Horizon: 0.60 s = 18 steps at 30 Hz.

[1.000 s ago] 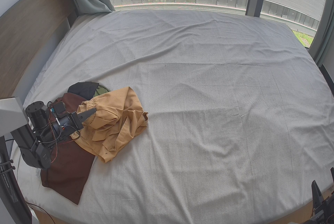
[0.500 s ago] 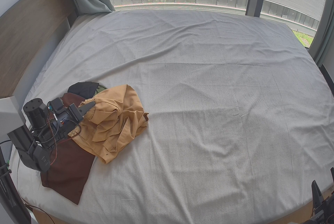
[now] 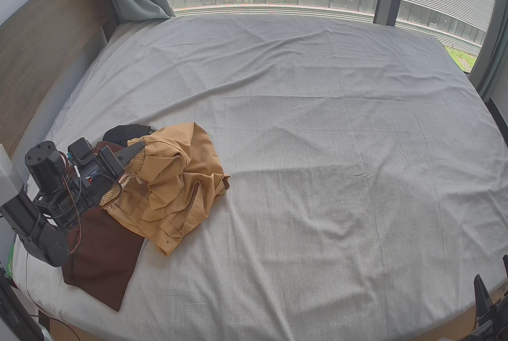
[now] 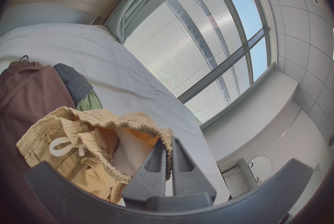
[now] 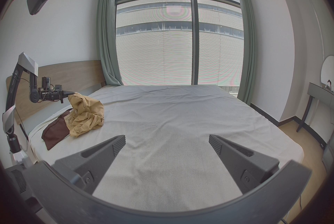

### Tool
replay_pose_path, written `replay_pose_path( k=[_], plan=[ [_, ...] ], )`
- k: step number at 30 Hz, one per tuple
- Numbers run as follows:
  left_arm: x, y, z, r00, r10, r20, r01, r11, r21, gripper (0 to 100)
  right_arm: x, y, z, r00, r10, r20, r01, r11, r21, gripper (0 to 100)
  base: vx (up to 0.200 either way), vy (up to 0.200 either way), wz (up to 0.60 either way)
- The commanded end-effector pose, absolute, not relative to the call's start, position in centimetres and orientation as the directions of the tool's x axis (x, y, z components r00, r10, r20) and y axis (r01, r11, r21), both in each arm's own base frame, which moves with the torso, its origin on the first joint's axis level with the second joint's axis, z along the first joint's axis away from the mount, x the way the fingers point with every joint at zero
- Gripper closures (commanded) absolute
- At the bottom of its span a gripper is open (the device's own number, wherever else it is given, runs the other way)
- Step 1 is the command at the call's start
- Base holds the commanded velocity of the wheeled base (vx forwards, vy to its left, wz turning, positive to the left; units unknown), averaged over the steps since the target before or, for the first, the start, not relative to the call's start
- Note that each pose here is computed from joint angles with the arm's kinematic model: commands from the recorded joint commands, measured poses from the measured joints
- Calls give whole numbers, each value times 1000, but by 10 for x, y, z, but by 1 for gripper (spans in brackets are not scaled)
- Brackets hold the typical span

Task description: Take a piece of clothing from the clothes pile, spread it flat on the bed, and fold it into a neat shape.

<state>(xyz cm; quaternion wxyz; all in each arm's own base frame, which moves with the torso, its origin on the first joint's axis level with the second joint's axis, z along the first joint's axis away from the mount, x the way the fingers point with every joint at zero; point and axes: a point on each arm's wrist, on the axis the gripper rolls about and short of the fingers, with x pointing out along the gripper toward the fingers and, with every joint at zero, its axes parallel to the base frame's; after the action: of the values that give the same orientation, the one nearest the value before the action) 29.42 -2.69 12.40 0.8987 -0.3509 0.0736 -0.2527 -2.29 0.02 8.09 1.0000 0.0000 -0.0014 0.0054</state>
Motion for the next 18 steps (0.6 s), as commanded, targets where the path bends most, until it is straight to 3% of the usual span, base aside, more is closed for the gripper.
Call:
replay_pose_path(
  k=[1, 9, 18],
  plan=[
    [282, -34, 138, 849, -523, 81, 441, 615, -654, 100, -23, 0, 76, 1000, 12, 2, -12, 1000, 2, 0, 0, 0, 0],
    [275, -44, 150, 867, -487, 102, 426, 620, -659, 100, -23, 0, 76, 1000, 12, 2, -12, 1000, 0, 0, 0, 0, 0],
    [265, -61, 171, 879, -454, 147, 413, 569, -711, 100, -23, 0, 76, 1000, 12, 2, -12, 1000, 0, 0, 0, 0, 0]
  ],
)
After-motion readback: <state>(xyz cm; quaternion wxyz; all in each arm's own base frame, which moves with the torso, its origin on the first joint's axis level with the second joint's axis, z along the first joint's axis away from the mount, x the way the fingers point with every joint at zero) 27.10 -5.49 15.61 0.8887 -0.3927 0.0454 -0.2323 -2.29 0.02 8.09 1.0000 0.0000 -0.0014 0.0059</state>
